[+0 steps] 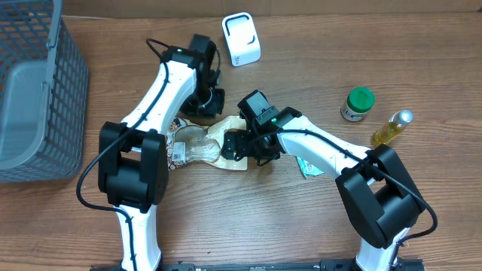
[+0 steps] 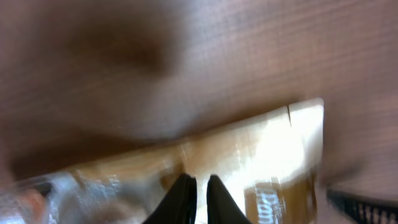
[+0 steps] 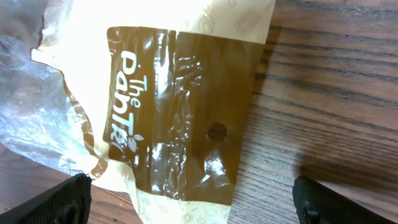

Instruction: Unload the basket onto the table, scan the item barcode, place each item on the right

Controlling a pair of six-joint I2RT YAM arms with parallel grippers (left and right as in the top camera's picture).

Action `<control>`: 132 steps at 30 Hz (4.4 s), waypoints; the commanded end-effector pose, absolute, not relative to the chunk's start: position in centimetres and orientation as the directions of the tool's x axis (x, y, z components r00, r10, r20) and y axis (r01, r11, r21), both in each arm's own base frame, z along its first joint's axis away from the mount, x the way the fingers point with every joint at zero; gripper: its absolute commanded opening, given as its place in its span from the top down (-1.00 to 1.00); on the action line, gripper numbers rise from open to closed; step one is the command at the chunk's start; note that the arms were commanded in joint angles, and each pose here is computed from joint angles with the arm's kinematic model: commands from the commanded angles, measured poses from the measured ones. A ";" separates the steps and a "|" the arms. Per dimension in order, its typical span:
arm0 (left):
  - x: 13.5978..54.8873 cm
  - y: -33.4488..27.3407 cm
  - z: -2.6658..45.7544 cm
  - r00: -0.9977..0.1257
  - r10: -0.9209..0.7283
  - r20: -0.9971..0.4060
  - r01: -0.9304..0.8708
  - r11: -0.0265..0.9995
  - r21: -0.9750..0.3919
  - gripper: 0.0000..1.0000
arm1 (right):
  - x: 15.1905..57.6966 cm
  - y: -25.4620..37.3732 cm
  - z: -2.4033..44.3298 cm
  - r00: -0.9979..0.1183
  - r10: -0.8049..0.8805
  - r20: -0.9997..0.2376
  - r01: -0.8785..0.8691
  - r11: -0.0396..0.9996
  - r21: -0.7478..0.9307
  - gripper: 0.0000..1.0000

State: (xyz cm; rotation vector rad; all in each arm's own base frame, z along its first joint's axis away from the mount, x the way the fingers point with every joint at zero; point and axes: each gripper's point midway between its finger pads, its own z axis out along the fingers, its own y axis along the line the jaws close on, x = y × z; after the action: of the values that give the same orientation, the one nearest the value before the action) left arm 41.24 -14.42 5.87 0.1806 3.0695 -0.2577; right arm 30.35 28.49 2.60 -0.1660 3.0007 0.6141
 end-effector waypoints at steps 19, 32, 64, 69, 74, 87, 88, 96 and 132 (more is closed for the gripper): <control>45.4 -12.5 7.3 -0.970 0.026 -0.242 0.043 0.997 -0.065 0.75 | 32.7 28.4 5.2 -0.989 -0.095 -0.113 -0.140 0.843 0.519 -1.00; 38.7 -7.3 7.9 -0.993 -0.034 0.113 -0.073 0.928 -0.365 0.85 | 35.5 28.6 6.5 -0.961 -0.125 -0.247 -0.248 0.786 0.566 -1.00; 35.8 -4.4 2.2 -0.975 -0.106 0.194 -0.163 0.938 -0.307 0.62 | 37.1 28.9 5.9 -0.946 -0.038 -0.322 -0.190 0.870 0.456 -1.00; 35.6 -5.6 2.2 -0.979 -0.069 0.194 -0.126 0.946 -0.297 0.59 | 36.3 28.2 4.9 -0.958 -0.031 -0.284 -0.161 0.880 0.447 -0.93; 35.3 -6.1 2.1 -0.978 -0.053 0.201 -0.111 0.951 -0.289 0.64 | 35.3 27.1 3.3 -0.976 0.004 -0.218 -0.094 0.895 0.436 -0.91; 35.4 -8.5 2.0 -0.985 0.017 0.172 -0.033 0.958 -0.286 0.70 | 35.3 26.9 3.0 -0.982 0.087 -0.168 0.002 0.892 0.452 -0.90; 35.5 -8.5 2.0 -0.985 0.017 0.171 -0.033 0.958 -0.286 0.70 | 35.2 26.9 2.7 -0.983 0.086 -0.163 0.004 0.894 0.448 -0.90; 35.5 -8.5 2.0 -0.985 0.017 0.172 -0.034 0.958 -0.286 0.72 | 33.9 28.6 -0.5 -0.996 0.086 -0.024 0.061 0.852 0.520 -0.91; 35.9 -8.6 1.9 -0.988 0.019 0.154 -0.027 0.957 -0.289 0.74 | 34.4 31.9 1.1 -0.998 0.069 0.006 0.055 0.735 0.676 -1.00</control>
State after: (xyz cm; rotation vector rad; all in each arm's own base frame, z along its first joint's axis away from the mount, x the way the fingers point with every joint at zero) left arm 35.82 -8.28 1.31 -0.0488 3.2863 -0.4755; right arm 35.08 32.28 3.17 0.0751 2.8571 1.1687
